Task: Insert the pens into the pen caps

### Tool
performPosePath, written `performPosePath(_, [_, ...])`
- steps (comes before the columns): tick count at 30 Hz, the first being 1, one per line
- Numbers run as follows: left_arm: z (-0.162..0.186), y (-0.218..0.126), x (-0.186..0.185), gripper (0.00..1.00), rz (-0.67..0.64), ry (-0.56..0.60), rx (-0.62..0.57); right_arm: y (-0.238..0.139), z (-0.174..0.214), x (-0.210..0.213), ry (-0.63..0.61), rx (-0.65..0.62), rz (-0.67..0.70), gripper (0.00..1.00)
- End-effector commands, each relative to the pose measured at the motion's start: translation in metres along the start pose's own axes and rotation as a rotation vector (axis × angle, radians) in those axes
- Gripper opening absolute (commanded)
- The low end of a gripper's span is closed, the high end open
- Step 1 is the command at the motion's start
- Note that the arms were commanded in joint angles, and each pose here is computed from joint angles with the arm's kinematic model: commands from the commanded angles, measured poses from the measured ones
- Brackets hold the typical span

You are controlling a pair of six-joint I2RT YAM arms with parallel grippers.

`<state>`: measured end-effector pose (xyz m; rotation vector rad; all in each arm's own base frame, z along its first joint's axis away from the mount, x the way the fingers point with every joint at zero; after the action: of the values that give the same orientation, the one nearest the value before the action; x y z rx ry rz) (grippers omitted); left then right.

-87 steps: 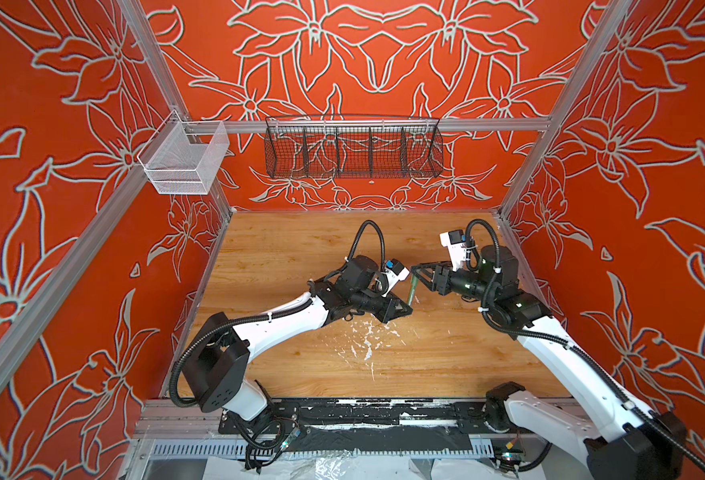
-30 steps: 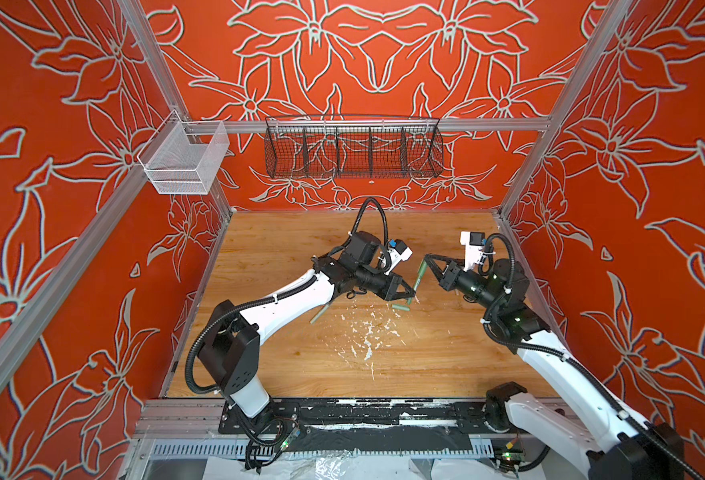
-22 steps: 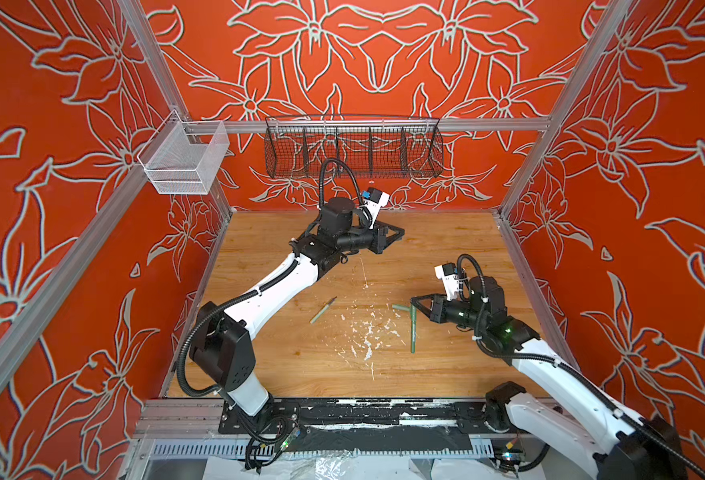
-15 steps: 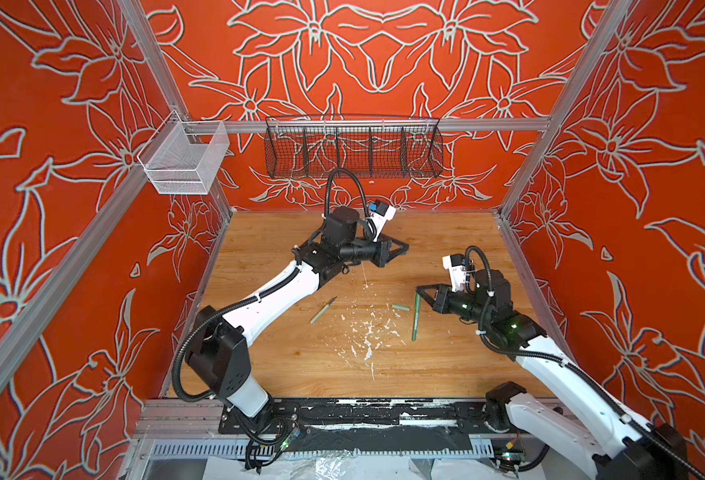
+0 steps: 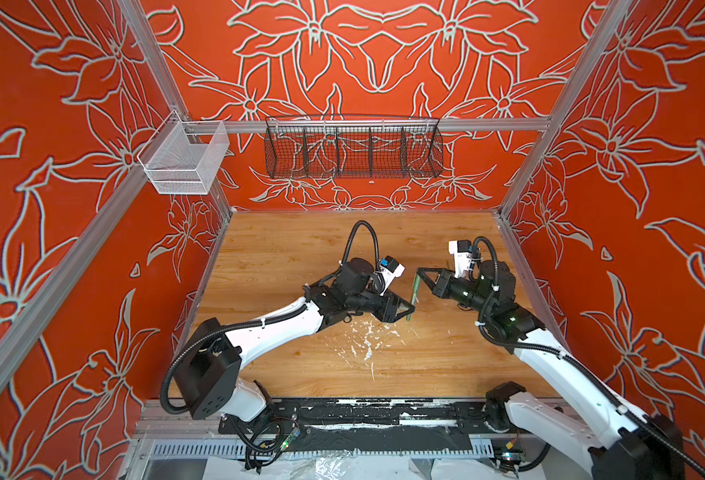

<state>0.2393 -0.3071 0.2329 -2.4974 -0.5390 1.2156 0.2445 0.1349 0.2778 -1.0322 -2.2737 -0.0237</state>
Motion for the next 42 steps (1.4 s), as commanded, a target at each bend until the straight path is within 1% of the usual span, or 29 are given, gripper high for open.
performPosePath(1, [-0.007,0.012,-0.001,0.55,0.013,0.005,-0.021,-0.008,-0.012,0.009,-0.001,-0.067,-0.034,0.00])
performPosePath(3, [-0.010,0.016,-0.002,0.53,0.033,-0.001,-0.020,-0.009,-0.011,0.009,0.000,-0.072,-0.034,0.00])
performPosePath(5, [-0.011,0.017,-0.006,0.47,0.055,0.004,-0.020,-0.011,-0.009,0.008,0.001,-0.073,-0.025,0.00])
performPosePath(7, [-0.012,0.017,-0.006,0.35,0.052,-0.002,-0.022,-0.012,-0.008,0.008,0.000,-0.075,-0.025,0.00])
performPosePath(11, [-0.014,0.015,-0.004,0.00,-0.003,-0.007,-0.020,-0.013,-0.006,0.008,-0.005,-0.068,-0.023,0.00])
performPosePath(16, [-0.015,0.014,-0.002,0.00,-0.038,-0.018,-0.017,-0.019,-0.005,0.009,-0.038,-0.048,0.003,0.00])
performPosePath(17, [-0.015,0.013,-0.002,0.00,-0.042,-0.019,-0.018,-0.021,-0.005,0.009,-0.048,-0.042,0.015,0.04])
performPosePath(18, [-0.015,0.013,-0.002,0.00,-0.043,-0.018,-0.019,-0.025,-0.006,0.011,-0.060,-0.037,0.026,0.18])
performPosePath(20, [-0.014,0.013,-0.001,0.00,-0.046,-0.015,-0.017,-0.031,-0.010,0.014,-0.087,-0.035,0.048,0.40])
performPosePath(21, [-0.014,0.013,-0.001,0.00,-0.048,-0.015,-0.014,-0.035,-0.013,0.016,-0.105,-0.037,0.065,0.46])
performPosePath(24, [-0.012,0.013,0.000,0.00,-0.048,-0.009,-0.004,-0.043,-0.023,0.021,-0.135,-0.053,0.080,0.55])
performPosePath(29, [-0.009,0.009,-0.003,0.00,-0.022,0.007,-0.007,-0.035,-0.028,0.024,-0.127,-0.026,0.022,0.57])
performPosePath(36, [-0.008,0.002,-0.010,0.00,0.002,0.035,-0.013,-0.015,-0.025,0.021,-0.128,0.044,-0.041,0.57])
performPosePath(42, [-0.008,0.001,-0.011,0.00,0.010,0.042,-0.014,-0.005,-0.025,0.020,-0.116,0.065,-0.075,0.56])
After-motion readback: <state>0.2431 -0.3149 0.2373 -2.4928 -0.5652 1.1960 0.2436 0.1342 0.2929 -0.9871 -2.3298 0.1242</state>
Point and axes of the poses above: each gripper's point midway between its finger pads, its own y axis out along the fingers, its own x axis along the line the jaws close on, z = x × y, the point moved 7 cm from there along -y, back along the fingers, and after that the axes turned 11 degrees about -y, right-handed, at the moved point
